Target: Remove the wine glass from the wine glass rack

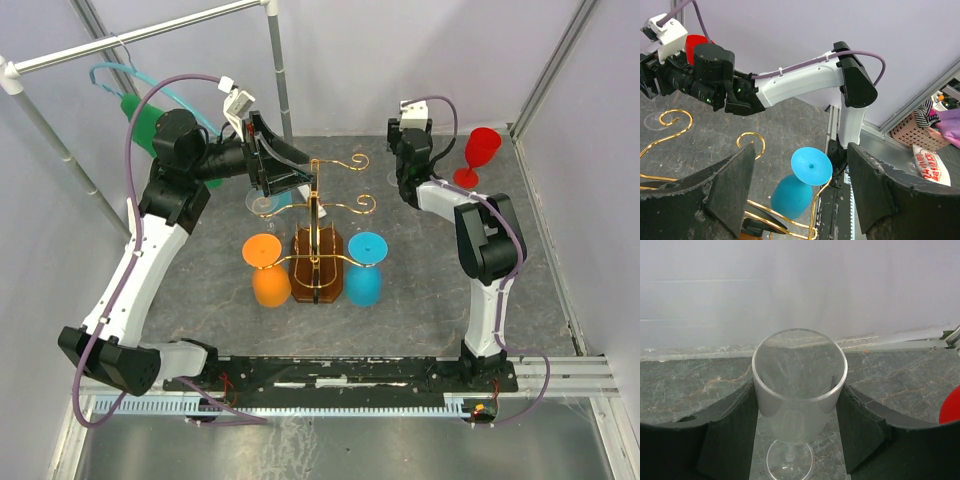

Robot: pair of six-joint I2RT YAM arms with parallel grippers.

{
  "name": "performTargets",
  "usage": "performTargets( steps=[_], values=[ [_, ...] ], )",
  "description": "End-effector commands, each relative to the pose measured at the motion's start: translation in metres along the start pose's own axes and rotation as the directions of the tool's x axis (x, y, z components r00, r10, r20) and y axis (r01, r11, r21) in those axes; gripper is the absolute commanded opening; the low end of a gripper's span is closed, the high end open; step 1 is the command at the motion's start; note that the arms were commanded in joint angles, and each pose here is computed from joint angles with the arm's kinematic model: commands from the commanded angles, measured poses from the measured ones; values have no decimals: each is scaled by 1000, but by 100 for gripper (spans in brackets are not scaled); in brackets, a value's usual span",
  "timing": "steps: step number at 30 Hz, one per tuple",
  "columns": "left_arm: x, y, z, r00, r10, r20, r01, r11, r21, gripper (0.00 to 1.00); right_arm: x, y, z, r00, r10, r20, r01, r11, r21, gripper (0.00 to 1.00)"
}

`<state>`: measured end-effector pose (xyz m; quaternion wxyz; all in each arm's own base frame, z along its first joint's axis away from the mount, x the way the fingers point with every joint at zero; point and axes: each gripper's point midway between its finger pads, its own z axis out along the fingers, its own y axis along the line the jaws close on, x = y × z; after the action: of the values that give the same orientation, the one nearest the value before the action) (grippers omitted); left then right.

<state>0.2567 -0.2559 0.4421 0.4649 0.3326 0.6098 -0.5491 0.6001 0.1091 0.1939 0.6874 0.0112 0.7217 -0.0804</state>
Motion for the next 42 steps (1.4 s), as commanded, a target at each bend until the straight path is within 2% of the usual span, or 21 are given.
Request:
performTargets(
  steps=[1,9,12,13,19,24,28,29,31,32,34,35,36,38,39,42],
  values=[
    [-8,-3,-3,998,55,26,-55,998,-9,81,-56,-6,-8,976,92,195,-96,995,11,53],
    [-8,-3,-3,999,46,29,-46,999,-8,81,-45,-13,-24,975,83,206,-91,995,31,80],
    [-8,-2,-3,998,47,31,-46,999,-15,81,-49,-16,-29,974,83,210,-93,995,37,97],
    [-7,-2,-3,998,47,32,-47,999,-15,81,-52,-17,-31,973,84,214,-94,995,37,100],
    [-6,1,-7,998,53,29,-52,997,-58,79,-81,-26,-50,969,93,229,-101,995,24,100],
    [-18,19,-24,991,103,90,-73,956,-283,79,-105,-33,-76,973,113,200,-112,994,-18,100],
    [-19,29,-50,990,109,92,-54,882,-469,78,-131,-42,-109,972,142,189,-131,989,-66,100],
    [-14,33,-57,993,87,81,-33,857,-514,75,-137,-41,-119,974,151,170,-137,986,-92,100],
    [-4,46,-74,997,31,69,20,780,-626,58,-140,-37,-144,982,177,71,-165,974,-155,100],
    [1,53,-84,998,6,67,41,733,-678,46,-144,-34,-157,981,193,31,-184,966,-181,100],
    [14,73,-111,992,-68,103,124,574,-810,18,-154,-34,-186,973,230,-18,-228,948,-223,100],
    [22,80,-123,985,-105,135,170,498,-850,10,-155,-32,-199,968,246,-42,-248,936,-250,99],
    [29,83,-130,976,-139,167,212,443,-871,5,-156,-31,-211,965,257,-58,-263,925,-274,100],
    [46,87,-135,953,-211,215,283,382,-880,4,-159,-29,-234,951,298,-87,-310,899,-308,100],
    [54,88,-135,945,-238,226,303,371,-878,5,-159,-25,-245,946,310,-97,-324,885,-335,100],
    [76,94,-132,918,-309,247,350,343,-871,19,-157,-17,-270,941,312,-134,-339,857,-388,100]
  ],
)
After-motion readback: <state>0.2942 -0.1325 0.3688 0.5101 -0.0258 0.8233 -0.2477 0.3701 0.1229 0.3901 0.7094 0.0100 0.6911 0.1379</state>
